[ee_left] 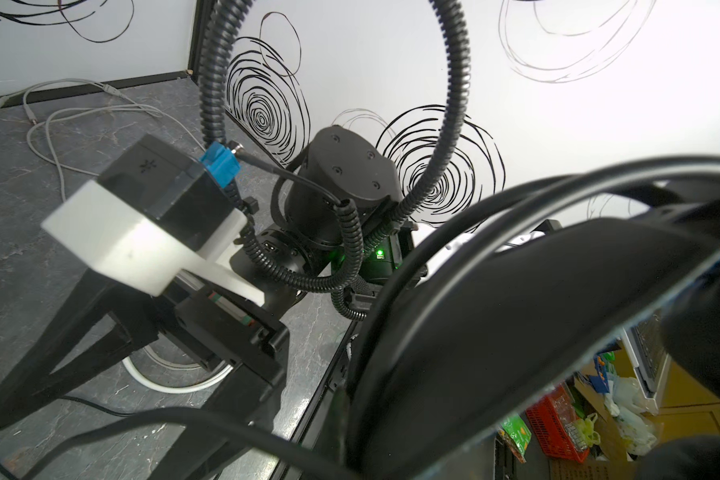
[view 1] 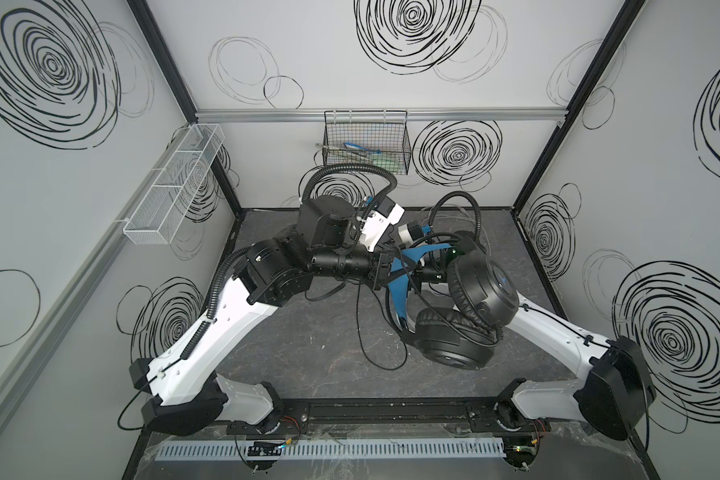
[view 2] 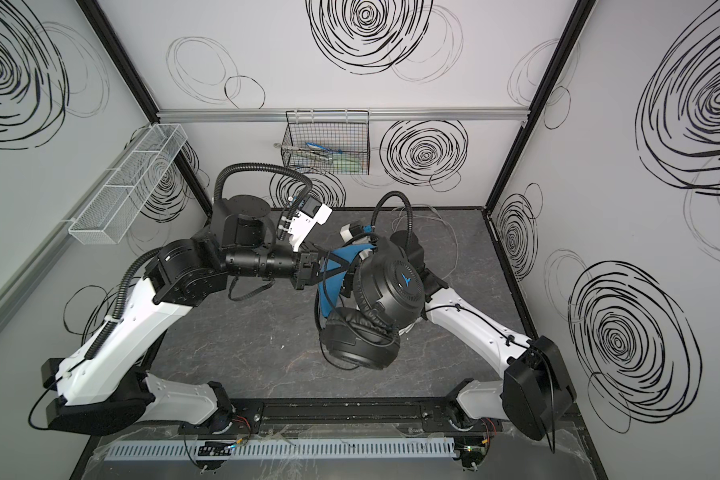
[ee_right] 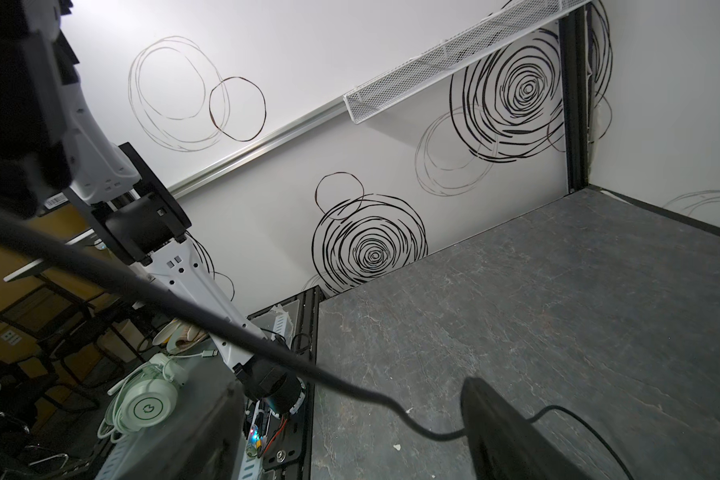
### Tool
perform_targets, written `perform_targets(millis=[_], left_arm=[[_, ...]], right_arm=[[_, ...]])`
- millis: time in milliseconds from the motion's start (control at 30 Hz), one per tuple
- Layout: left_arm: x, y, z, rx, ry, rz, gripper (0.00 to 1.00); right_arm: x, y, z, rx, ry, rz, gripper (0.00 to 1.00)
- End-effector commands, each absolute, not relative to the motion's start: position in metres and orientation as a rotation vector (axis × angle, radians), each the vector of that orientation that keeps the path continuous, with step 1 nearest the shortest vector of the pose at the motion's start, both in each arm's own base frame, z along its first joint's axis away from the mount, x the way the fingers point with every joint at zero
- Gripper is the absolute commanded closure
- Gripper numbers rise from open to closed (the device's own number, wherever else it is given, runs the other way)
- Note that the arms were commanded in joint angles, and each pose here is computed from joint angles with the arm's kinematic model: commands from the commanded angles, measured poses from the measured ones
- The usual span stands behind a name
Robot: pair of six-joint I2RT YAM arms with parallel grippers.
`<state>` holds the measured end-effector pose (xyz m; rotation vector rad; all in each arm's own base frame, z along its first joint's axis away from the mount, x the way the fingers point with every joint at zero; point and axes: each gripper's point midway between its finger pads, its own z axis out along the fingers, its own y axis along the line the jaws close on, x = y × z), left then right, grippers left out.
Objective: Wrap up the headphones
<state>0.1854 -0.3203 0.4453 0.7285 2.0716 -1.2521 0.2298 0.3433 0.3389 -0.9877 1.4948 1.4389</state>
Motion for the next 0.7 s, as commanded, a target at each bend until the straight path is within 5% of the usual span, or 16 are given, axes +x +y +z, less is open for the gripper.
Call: perform_targets(millis=[0,267,667], left_arm=[[0.1764,-0.3222,0.4812,0.730,1.930,-1.362,1.00],[0.1754,-0.3249,0.4780,0.737,1.932,-1.366,1.00],[0.1791,-0.3309,0.4830,0.723,1.929,-1.393,1.00]], right_arm=[[0.2411,0.3474,0.3617,-0.970,1.424,1.412,0.16],[0.2496,0.3557,0.3665,-0.972,1.417,1.431,0.27],[0.2478,0.3477,0.3678,-0.969,1.408,1.400,0.79]])
